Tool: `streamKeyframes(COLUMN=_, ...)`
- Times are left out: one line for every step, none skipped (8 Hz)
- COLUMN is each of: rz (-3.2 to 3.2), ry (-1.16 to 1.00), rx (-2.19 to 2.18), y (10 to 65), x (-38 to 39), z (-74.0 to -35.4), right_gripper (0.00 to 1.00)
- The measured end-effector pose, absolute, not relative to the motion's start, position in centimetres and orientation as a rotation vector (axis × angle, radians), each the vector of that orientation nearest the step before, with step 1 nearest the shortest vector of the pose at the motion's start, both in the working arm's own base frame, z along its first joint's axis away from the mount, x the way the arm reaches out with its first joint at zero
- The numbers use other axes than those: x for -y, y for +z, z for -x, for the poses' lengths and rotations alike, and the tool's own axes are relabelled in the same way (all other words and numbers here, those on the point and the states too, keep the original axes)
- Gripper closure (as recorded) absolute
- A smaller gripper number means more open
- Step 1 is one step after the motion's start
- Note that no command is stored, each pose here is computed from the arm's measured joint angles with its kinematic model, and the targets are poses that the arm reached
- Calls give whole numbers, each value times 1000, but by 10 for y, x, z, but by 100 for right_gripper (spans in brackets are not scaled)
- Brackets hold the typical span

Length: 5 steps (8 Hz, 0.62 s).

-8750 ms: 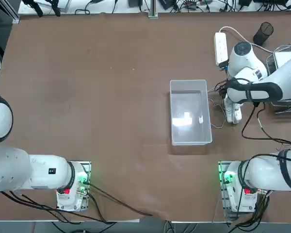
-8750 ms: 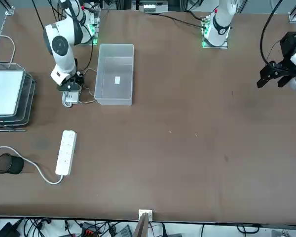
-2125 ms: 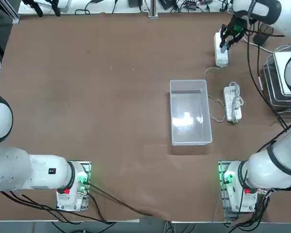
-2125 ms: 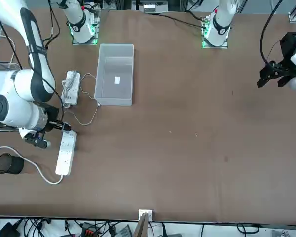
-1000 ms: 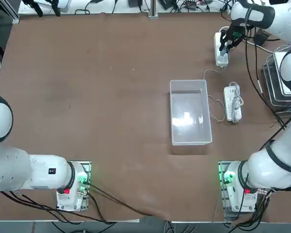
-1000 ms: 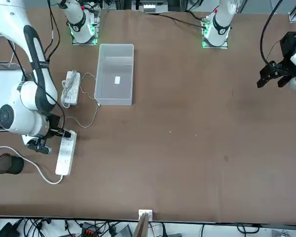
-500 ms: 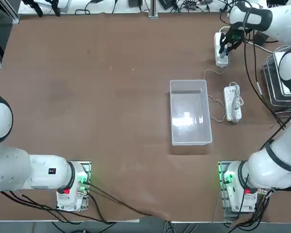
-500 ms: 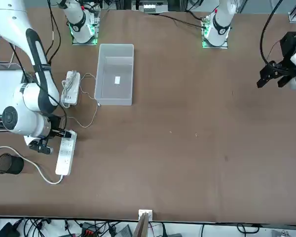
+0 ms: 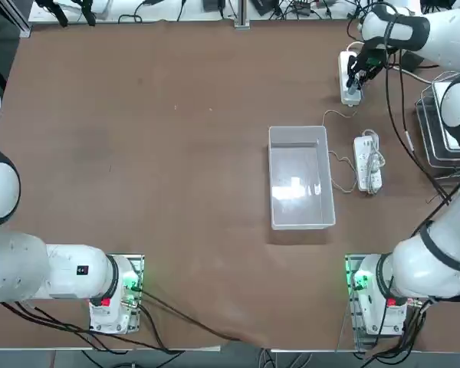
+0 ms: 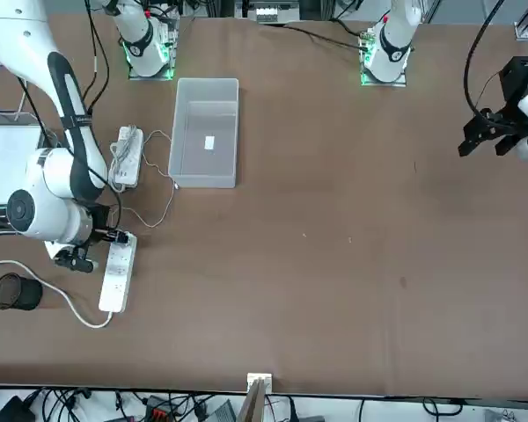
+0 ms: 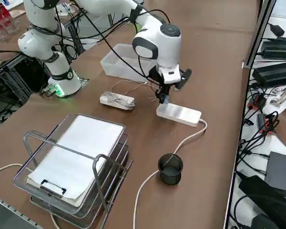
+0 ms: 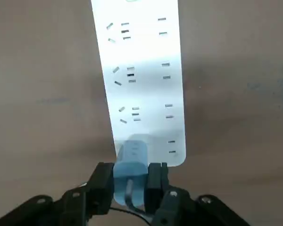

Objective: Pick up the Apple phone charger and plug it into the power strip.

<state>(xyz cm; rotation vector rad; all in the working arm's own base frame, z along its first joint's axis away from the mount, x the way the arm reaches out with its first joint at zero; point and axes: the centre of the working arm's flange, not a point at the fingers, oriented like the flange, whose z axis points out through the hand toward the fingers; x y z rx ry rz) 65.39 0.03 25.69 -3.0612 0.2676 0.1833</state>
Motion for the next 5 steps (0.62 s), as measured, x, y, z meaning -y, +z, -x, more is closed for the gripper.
streamKeyframes(rz=3061, ry=188, rx=-268, y=255, x=1, z=-653, right_gripper=64)
streamKeyframes(rz=3061, ry=192, rx=-268, y=254, x=2, z=-652, right_gripper=64)
streamKeyframes(rz=3062, ry=194, rx=-268, y=253, x=3, z=-652, right_gripper=64)
streamKeyframes(rz=3063, ry=194, rx=-269, y=252, x=4, z=-652, right_gripper=64)
streamKeyframes(rz=3064, ry=193, rx=-270, y=252, x=5, z=-652, right_gripper=64)
